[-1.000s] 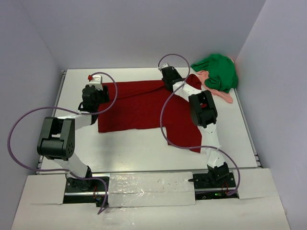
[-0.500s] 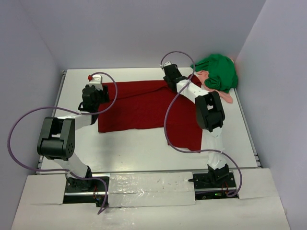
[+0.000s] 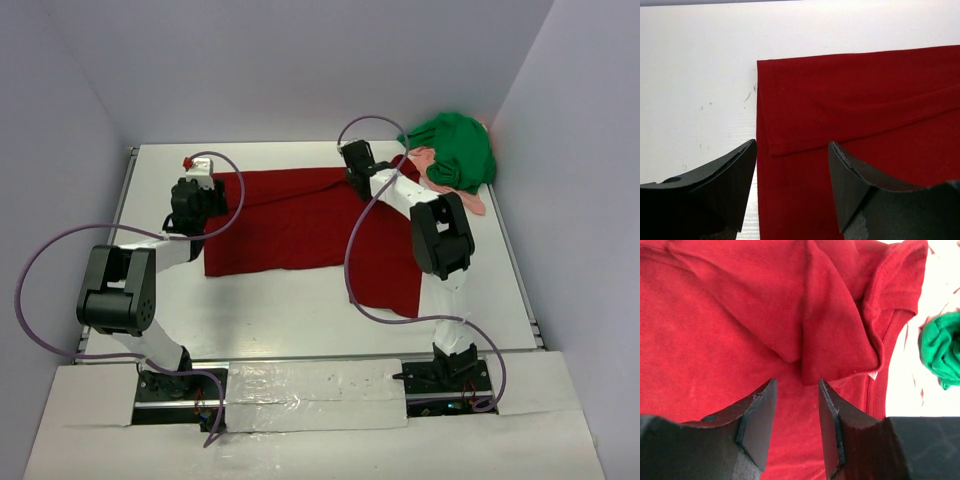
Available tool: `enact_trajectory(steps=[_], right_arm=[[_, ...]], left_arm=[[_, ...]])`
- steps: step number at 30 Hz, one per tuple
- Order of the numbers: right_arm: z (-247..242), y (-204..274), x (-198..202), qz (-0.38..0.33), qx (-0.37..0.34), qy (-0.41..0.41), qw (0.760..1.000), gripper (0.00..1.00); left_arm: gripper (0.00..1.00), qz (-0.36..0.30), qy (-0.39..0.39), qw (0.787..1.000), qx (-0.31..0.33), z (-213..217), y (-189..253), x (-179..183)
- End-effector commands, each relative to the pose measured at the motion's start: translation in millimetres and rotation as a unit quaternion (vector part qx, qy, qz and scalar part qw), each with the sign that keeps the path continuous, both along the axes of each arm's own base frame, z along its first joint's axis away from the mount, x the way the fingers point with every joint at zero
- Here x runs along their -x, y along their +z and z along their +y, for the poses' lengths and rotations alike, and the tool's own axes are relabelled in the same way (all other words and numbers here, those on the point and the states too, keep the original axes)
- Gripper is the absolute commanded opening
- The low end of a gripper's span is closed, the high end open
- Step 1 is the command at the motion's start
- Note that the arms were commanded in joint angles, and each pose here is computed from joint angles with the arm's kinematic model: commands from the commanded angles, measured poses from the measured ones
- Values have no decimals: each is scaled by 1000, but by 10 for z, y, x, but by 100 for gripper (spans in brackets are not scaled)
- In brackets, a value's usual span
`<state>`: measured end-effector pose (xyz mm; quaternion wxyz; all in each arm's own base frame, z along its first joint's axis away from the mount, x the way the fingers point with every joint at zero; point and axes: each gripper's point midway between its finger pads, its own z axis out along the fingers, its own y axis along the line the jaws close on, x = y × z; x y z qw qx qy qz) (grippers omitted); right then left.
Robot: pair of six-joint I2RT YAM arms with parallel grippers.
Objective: Fold and stack the t-shirts
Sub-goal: Fold the tshirt
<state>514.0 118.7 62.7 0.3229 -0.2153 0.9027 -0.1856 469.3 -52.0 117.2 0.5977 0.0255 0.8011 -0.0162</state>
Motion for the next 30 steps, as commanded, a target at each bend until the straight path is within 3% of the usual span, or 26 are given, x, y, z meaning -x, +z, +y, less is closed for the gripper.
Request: enact_trajectory(steps=[1,12,30], right_arm=[[-63,267,11,-22,-21,-15,999,45],[255,93,1,17,-80,30,996,37],[271,18,-161,31,-64,25,997,32]], left_arm=[[68,-32,-9,999,7,-50,245,-9],[67,-34,-11,999,7,-54,253,-4],[67,-32,-10,999,6,-52,248,-11]])
